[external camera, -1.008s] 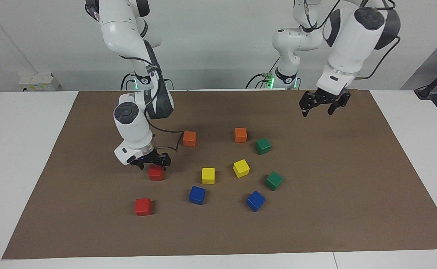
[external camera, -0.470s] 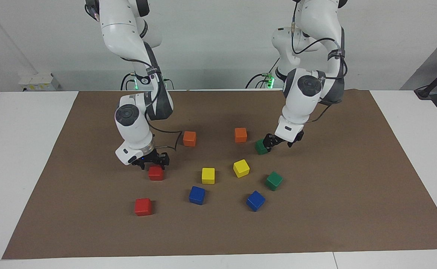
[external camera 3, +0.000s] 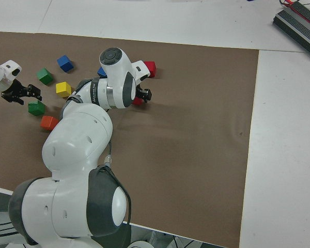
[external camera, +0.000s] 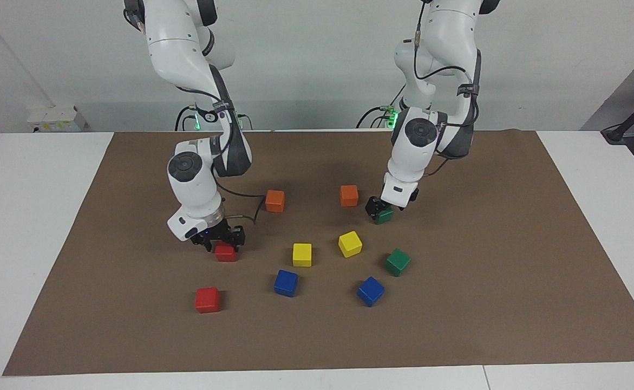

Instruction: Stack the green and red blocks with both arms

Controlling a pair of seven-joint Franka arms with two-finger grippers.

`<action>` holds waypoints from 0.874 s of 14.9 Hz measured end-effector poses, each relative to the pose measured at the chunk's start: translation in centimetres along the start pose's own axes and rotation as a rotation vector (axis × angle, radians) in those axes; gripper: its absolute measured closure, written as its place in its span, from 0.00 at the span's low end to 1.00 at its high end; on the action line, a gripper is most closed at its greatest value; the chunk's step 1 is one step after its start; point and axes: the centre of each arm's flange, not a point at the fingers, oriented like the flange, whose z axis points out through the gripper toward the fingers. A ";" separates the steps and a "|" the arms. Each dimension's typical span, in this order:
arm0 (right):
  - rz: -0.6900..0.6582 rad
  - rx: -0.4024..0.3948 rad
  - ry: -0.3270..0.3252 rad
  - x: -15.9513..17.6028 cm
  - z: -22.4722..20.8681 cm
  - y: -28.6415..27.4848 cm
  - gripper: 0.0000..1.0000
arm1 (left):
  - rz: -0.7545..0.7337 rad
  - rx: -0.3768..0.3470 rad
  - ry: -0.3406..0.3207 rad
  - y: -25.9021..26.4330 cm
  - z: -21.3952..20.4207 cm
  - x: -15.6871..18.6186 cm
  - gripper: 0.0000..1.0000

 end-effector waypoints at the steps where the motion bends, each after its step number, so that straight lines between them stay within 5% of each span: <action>1: 0.004 0.000 0.000 0.0 0.0 0.0 0.21 | -0.007 0.000 -0.002 0.1 0.3 0.0 0.00; 3: 0.010 0.000 0.000 0.0 0.0 0.0 0.43 | -0.021 0.001 0.004 0.1 0.9 0.2 0.00; 4: 0.010 0.000 0.000 0.0 0.0 0.0 0.46 | -0.022 0.005 0.008 0.2 1.2 0.2 0.00; 5: 0.011 0.000 0.000 0.0 0.0 0.1 0.46 | -0.020 0.010 0.009 0.4 1.6 0.1 0.00; 9: -0.028 -0.033 -0.039 0.8 -1.3 3.2 0.46 | -0.003 0.026 0.013 0.5 2.0 -0.1 0.44; 13: -0.043 -0.064 -0.022 2.3 -3.8 11.1 0.46 | 0.094 0.075 -0.002 -3.1 -1.0 3.5 0.44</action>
